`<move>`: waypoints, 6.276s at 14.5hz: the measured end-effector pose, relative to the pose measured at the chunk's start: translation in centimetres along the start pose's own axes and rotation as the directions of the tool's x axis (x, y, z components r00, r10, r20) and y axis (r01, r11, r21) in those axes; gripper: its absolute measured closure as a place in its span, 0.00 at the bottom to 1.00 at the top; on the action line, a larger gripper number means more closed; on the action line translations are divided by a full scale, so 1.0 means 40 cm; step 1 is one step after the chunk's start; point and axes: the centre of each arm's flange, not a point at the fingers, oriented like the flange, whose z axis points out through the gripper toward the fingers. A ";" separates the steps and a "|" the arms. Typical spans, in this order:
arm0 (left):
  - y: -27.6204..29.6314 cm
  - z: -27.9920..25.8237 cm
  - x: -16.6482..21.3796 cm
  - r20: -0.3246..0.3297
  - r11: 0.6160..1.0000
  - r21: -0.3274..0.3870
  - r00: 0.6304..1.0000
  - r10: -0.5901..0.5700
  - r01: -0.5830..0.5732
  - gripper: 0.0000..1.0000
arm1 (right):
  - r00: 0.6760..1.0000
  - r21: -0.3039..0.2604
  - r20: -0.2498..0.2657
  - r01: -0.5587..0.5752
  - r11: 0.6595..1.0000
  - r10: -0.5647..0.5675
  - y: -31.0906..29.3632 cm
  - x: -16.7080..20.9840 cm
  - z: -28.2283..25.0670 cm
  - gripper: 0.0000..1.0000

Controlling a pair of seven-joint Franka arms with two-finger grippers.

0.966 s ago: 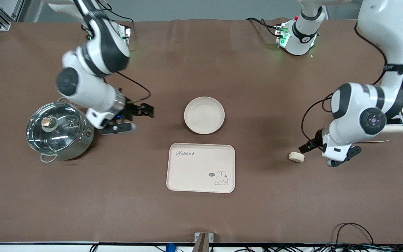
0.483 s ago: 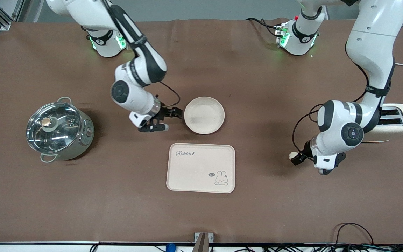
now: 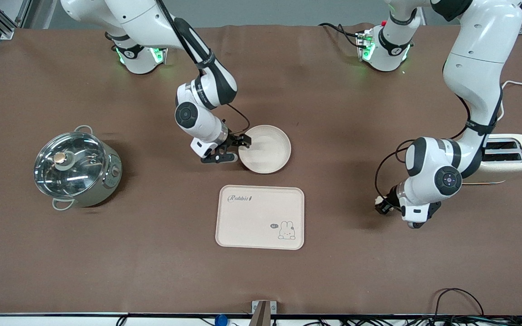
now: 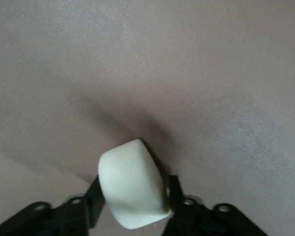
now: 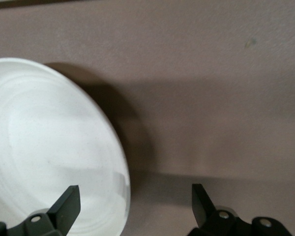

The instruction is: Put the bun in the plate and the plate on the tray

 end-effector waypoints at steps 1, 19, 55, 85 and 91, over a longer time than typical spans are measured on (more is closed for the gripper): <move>0.004 -0.003 0.000 -0.002 1.000 -0.002 1.000 0.002 -0.002 0.57 | 1.000 0.002 0.000 -0.001 1.000 0.001 -0.002 -0.001 0.001 0.00; 0.484 0.005 -0.987 0.002 1.000 -0.005 1.000 0.017 -0.017 0.69 | 1.000 0.004 -0.009 -0.001 1.000 0.001 -0.006 -0.001 -0.001 0.90; -0.259 -1.190 -0.269 -0.079 0.726 0.120 0.722 0.687 -0.677 0.00 | 0.985 0.042 -0.156 -0.067 0.997 0.072 0.129 0.544 -0.154 0.96; -0.237 -1.151 -0.277 -0.044 0.716 0.094 0.716 0.697 -0.691 0.00 | 0.973 0.128 -0.090 -0.202 0.971 0.214 0.136 0.583 -0.351 0.00; -0.236 -1.148 -0.276 -0.042 0.716 0.094 0.716 0.697 -0.692 0.00 | 0.990 -0.050 -0.050 -0.135 0.990 0.133 0.319 0.480 -0.882 0.00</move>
